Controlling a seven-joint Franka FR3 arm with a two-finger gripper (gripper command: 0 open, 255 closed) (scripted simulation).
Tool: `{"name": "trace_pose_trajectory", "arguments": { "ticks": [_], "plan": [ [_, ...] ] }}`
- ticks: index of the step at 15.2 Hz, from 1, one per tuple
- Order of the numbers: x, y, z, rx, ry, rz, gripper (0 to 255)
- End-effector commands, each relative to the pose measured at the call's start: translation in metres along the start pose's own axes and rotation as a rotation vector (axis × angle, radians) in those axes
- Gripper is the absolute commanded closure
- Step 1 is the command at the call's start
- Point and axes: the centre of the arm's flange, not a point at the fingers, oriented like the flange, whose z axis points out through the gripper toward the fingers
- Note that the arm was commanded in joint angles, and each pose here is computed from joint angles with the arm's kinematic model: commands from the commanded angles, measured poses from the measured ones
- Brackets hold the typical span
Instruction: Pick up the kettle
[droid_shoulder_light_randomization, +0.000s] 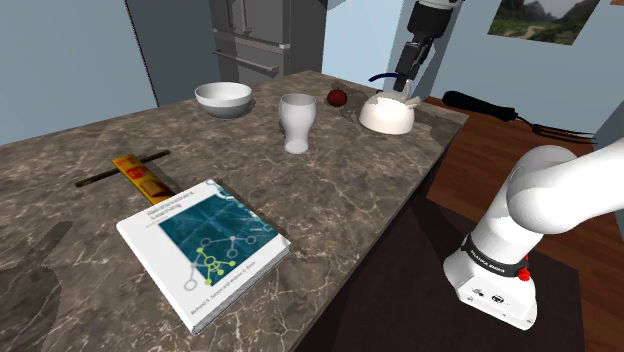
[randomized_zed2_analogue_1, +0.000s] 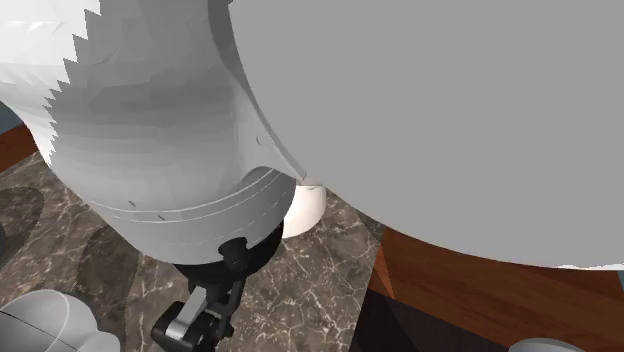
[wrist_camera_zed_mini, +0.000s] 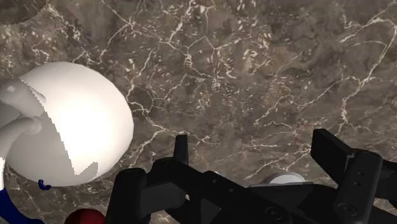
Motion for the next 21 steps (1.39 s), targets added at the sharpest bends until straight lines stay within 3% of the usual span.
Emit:
{"name": "trace_pose_trajectory", "arguments": {
  "ticks": [1,21],
  "plan": [
    [0.000,0.000,0.000,0.000,0.000,0.000,0],
    [0.073,0.257,0.039,0.041,-0.001,0.091,0]
  ]
}}
